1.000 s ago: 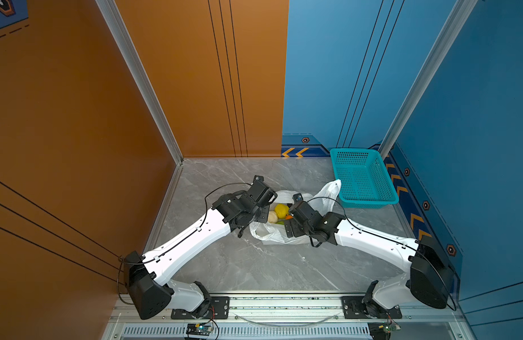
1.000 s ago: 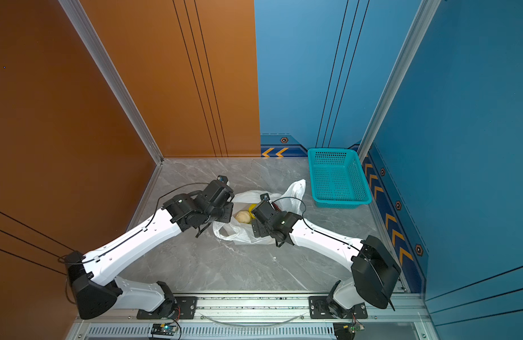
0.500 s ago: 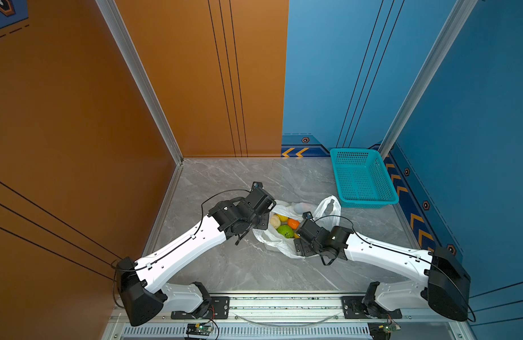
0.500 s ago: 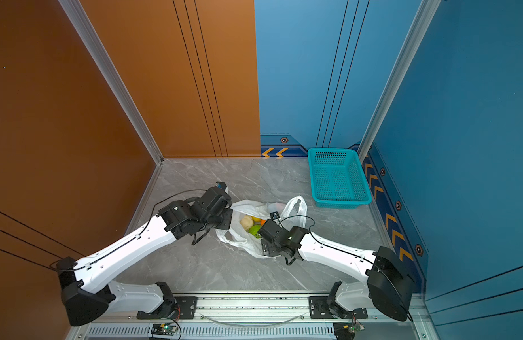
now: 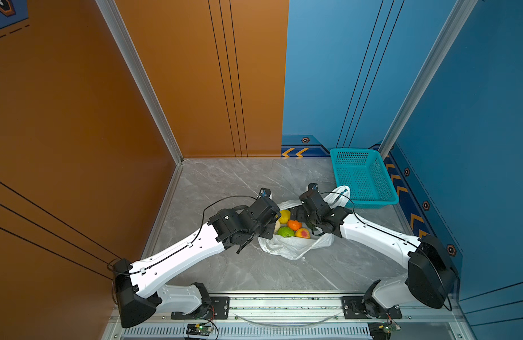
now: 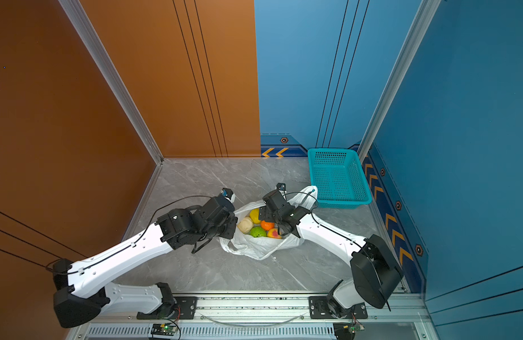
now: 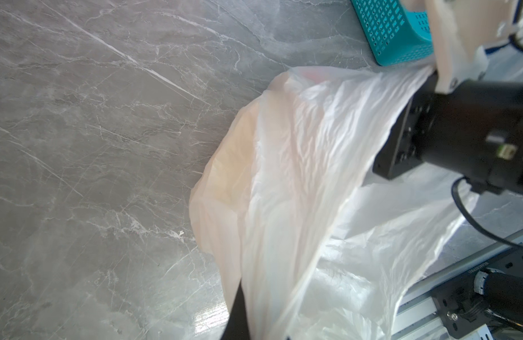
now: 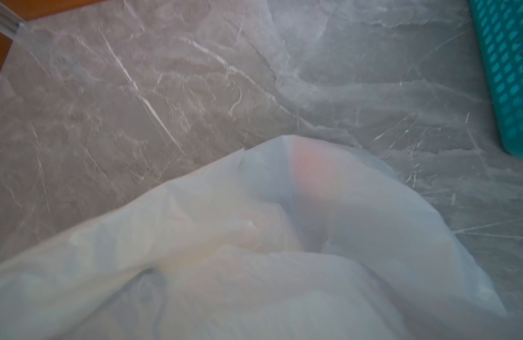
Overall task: Untie the knot of the plastic bag and take out the fruit
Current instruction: Open the plastic bag at the center of the table.
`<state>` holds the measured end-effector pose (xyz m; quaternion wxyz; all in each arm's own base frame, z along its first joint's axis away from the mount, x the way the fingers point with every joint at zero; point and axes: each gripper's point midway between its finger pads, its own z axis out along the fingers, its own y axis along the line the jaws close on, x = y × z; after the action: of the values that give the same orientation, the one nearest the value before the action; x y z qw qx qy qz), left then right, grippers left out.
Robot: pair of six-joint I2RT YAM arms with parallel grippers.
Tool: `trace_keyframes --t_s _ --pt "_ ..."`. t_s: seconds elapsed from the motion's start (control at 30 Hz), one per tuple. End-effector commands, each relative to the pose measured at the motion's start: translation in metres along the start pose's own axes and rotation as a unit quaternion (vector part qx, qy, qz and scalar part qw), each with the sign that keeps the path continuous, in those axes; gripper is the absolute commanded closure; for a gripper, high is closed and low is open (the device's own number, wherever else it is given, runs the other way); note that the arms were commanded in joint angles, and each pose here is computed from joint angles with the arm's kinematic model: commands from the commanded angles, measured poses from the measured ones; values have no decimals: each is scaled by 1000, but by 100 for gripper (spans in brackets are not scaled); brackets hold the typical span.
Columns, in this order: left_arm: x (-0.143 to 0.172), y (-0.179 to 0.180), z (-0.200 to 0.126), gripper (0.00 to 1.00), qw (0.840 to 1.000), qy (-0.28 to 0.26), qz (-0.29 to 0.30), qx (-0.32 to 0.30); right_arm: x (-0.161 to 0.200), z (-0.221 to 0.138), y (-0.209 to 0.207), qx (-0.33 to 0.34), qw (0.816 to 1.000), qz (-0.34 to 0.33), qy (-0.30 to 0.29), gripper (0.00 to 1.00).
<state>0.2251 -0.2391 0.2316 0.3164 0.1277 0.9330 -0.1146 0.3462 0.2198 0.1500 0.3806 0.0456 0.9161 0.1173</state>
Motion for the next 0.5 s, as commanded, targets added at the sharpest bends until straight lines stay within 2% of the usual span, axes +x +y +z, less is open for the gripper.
trace_keyframes --t_s 0.0,0.07,0.17,0.3,0.47 --pt "13 -5 2 100 1000 12 3 8 -61 -2 -23 54 989 46 -132 0" --pt "19 -5 4 100 1000 17 5 5 -74 -5 -38 84 983 50 -156 0" --pt "19 -3 6 100 1000 15 6 -3 -77 0 -44 86 987 43 -126 0" --pt "8 -3 2 100 1000 -1 7 -7 -54 -1 -26 44 997 10 -55 0" --pt "-4 -8 0 100 1000 -11 3 1 -15 -23 -3 -6 1000 -19 17 0"
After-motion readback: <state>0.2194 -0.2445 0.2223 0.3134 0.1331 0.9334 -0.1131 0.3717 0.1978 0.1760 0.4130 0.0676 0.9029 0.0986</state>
